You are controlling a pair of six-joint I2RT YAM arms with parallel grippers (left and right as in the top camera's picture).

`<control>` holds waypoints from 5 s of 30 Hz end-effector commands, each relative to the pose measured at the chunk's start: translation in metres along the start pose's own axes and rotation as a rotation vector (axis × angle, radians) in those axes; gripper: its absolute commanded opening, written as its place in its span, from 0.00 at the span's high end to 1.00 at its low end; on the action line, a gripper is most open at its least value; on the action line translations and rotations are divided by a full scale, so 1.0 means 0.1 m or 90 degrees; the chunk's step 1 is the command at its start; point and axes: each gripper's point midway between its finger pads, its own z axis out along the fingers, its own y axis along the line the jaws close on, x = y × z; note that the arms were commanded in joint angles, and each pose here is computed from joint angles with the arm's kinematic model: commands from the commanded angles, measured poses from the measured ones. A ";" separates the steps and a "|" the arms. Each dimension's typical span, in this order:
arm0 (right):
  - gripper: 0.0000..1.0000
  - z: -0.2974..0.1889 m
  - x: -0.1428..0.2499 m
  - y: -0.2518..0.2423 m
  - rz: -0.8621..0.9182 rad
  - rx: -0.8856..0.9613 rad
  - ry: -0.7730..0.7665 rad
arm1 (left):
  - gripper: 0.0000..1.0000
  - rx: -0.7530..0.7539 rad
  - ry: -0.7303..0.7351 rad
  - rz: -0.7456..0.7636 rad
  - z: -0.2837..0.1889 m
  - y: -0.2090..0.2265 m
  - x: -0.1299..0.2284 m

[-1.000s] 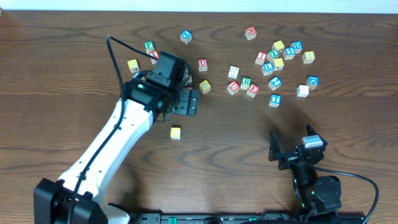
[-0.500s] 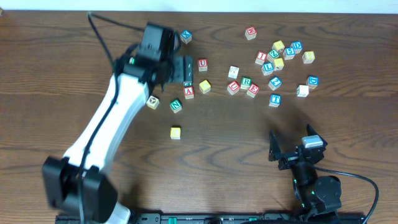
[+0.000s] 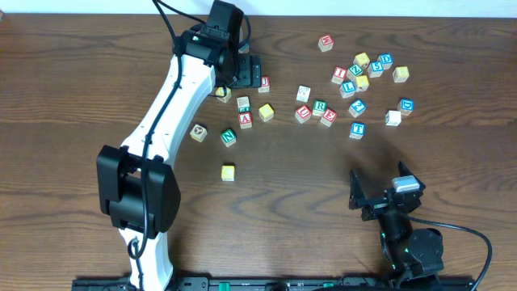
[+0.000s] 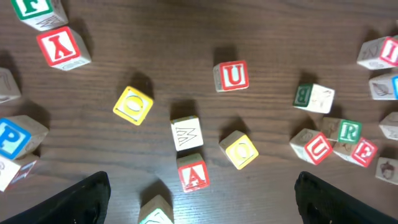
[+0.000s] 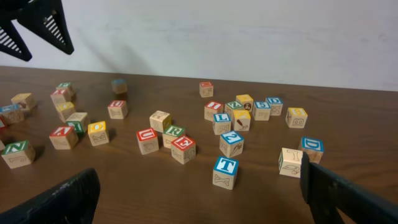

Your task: Spell out CORL

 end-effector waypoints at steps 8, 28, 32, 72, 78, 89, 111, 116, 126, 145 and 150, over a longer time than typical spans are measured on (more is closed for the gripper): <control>0.01 0.00 0.00 -0.01 -0.006 0.001 0.000 | 0.16 -0.091 -0.095 -0.251 -0.13 0.26 -0.25; 0.01 0.00 0.00 -0.01 -0.006 0.001 0.000 | 0.19 -0.155 -0.118 -0.426 0.34 0.52 -0.26; 0.01 0.00 0.00 -0.01 -0.006 0.001 0.000 | 0.18 -0.169 -0.101 -0.433 0.50 0.56 -0.19; 0.01 0.00 0.00 -0.01 -0.006 0.001 0.000 | 0.18 -0.252 -0.028 -0.421 1.10 0.80 0.19; 0.01 0.00 0.00 -0.01 -0.006 0.001 0.000 | 0.18 -0.252 -0.029 -0.421 1.11 0.80 0.18; 0.01 0.00 0.00 -0.01 -0.006 0.001 0.000 | 0.18 -0.265 -0.040 -0.421 1.09 0.84 0.17; 0.01 0.00 0.00 -0.01 -0.006 0.001 0.000 | 0.18 -0.276 -0.029 -0.433 1.15 0.88 0.28; 0.01 0.00 0.00 -0.01 -0.006 0.001 0.000 | 0.18 -0.278 -0.028 -0.432 1.15 0.88 0.28; 0.01 0.00 0.00 -0.01 -0.006 0.001 0.000 | 0.19 -0.284 -0.020 -0.431 1.17 0.91 0.34; 0.01 0.00 0.00 -0.01 -0.006 0.001 0.000 | 0.45 -0.288 -0.023 -0.430 1.17 0.92 0.34; 0.01 0.00 0.00 -0.01 -0.006 0.001 0.000 | 0.44 -0.292 -0.024 -0.429 1.17 0.93 0.34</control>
